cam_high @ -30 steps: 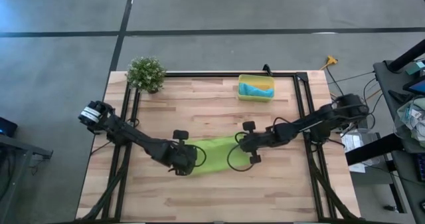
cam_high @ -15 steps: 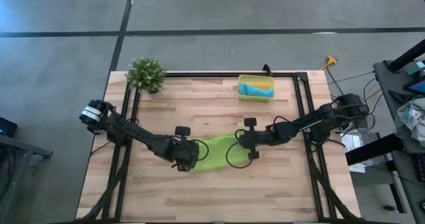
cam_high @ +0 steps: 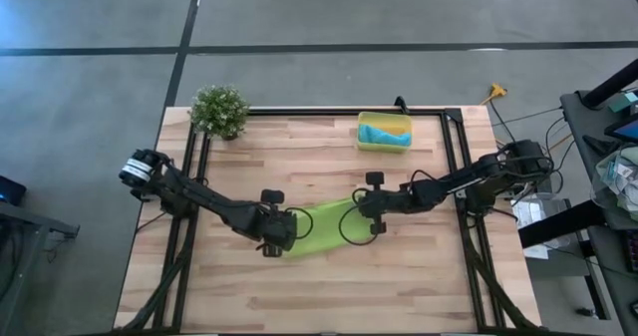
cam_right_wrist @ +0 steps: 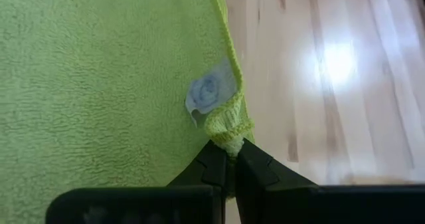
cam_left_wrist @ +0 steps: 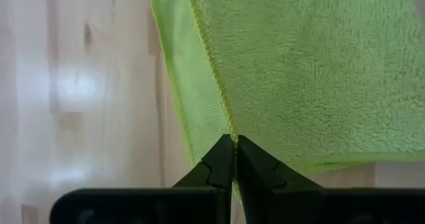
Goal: Roll microfiber towels into tight, uniform cylinder then place into a basket
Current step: Fold the green microfiber towel
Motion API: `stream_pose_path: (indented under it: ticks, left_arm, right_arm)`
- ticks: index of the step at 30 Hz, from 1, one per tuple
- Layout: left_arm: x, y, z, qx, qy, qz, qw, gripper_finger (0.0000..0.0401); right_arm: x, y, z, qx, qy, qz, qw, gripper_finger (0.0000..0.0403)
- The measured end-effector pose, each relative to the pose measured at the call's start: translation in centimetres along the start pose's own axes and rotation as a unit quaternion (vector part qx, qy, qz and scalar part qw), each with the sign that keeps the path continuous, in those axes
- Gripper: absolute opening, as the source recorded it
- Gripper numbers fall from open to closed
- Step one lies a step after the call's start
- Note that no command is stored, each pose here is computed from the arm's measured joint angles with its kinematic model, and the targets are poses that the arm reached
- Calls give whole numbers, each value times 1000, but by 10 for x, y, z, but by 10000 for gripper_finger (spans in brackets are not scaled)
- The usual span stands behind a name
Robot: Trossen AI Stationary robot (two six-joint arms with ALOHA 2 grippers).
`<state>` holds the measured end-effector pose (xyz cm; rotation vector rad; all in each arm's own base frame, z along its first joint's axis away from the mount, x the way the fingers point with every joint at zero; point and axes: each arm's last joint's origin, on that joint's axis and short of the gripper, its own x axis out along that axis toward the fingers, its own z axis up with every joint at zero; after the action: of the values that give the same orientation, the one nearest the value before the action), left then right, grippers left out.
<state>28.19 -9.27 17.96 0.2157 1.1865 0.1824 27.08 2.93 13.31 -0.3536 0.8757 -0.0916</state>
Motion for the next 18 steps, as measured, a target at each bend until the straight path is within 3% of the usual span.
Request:
stream_pose_path:
  ticks: [9,18]
  left_arm:
    - [-9,6,4,13,17,6,1000,1]
    - [-38,15,12,-9,-21,-21,1000,1]
  right_arm:
    - [3,-12,-1,-2,-1,-15,1000,9]
    - [6,-22,-3,4,4,-22,1000,9]
